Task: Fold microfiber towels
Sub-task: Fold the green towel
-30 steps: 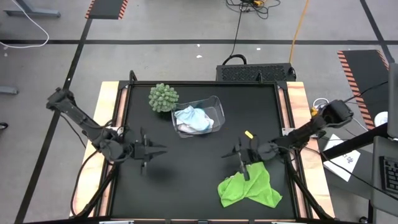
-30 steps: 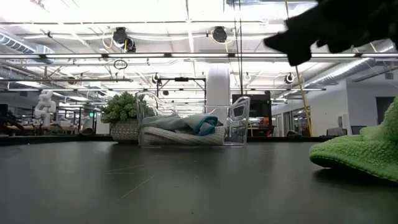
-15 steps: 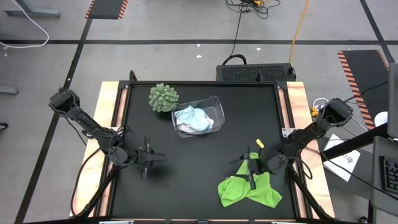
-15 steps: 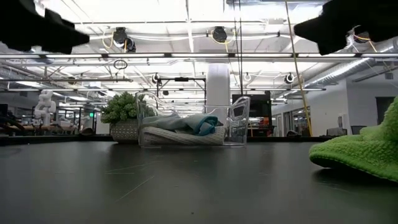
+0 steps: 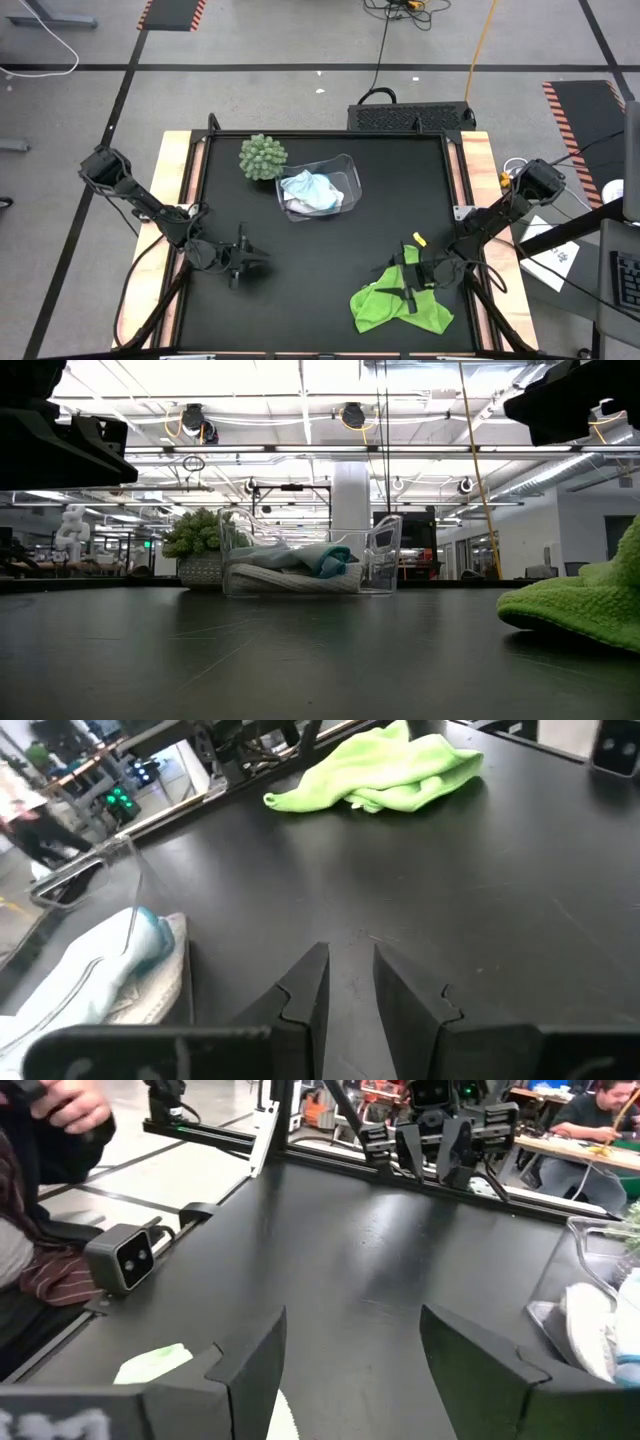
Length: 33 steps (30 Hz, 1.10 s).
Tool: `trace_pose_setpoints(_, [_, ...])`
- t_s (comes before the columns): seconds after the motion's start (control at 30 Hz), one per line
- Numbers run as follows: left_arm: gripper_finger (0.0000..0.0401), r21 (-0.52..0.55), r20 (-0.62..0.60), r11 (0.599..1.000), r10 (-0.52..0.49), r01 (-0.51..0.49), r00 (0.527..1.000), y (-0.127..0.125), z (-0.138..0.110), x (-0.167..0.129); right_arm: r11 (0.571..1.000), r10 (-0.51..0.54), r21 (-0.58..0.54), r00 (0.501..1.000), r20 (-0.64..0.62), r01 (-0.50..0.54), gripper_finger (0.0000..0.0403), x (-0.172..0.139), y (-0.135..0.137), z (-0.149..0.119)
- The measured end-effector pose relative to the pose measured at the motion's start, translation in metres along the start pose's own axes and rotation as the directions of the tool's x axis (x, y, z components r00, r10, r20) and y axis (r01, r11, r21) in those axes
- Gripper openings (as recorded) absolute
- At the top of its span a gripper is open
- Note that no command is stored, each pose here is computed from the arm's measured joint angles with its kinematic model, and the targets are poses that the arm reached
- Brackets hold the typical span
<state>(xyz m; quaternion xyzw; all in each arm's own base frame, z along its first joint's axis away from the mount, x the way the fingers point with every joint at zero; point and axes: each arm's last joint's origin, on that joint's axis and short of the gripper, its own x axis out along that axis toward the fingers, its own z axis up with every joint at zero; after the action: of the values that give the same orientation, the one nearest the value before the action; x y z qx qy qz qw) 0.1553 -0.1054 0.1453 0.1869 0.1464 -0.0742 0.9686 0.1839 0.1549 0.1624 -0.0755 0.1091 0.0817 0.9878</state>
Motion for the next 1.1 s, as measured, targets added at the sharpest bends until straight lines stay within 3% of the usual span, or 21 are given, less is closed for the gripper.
trace_pose_setpoints(0.2, [0.0085, 0.072, 0.034, 0.997, -0.029, 0.026, 0.999, 0.000, 0.003, 0.000, 0.996, 0.061, -0.057, 0.998, -0.003, -0.062, 0.0222, 0.000, 0.002, 0.000])
trace_pose_setpoints(0.37, [0.0085, -0.042, 0.108, 0.999, -0.018, 0.022, 0.994, 0.001, 0.011, -0.001, 0.995, 0.088, -0.056, 0.996, -0.006, -0.088, 0.0222, 0.000, 0.003, 0.000])
trace_pose_setpoints(0.57, [0.0085, -0.058, 0.125, 0.998, -0.008, 0.016, 0.992, 0.002, 0.013, -0.001, 0.996, 0.088, 0.012, 0.996, -0.005, -0.088, 0.0222, 0.000, 0.002, 0.000])
trace_pose_setpoints(0.77, [0.0085, -0.124, 0.137, 0.992, -0.003, 0.020, 0.991, 0.002, 0.014, -0.001, 0.996, 0.089, -0.010, 0.996, 0.012, -0.088, 0.0222, 0.000, 0.003, 0.002])
trace_pose_setpoints(1.0, [0.0085, 0.006, 0.182, 0.991, -0.136, 0.137, 0.974, -0.002, 0.017, -0.002, 0.978, 0.208, -0.038, 0.976, 0.064, -0.206, 0.0222, -0.001, 0.006, 0.007])
trace_pose_setpoints(1.1, [0.0085, 0.008, 0.225, 0.990, -0.136, 0.137, 0.965, -0.001, 0.021, -0.002, 0.971, 0.236, -0.049, 0.970, 0.049, -0.234, 0.0222, -0.001, 0.007, 0.006])
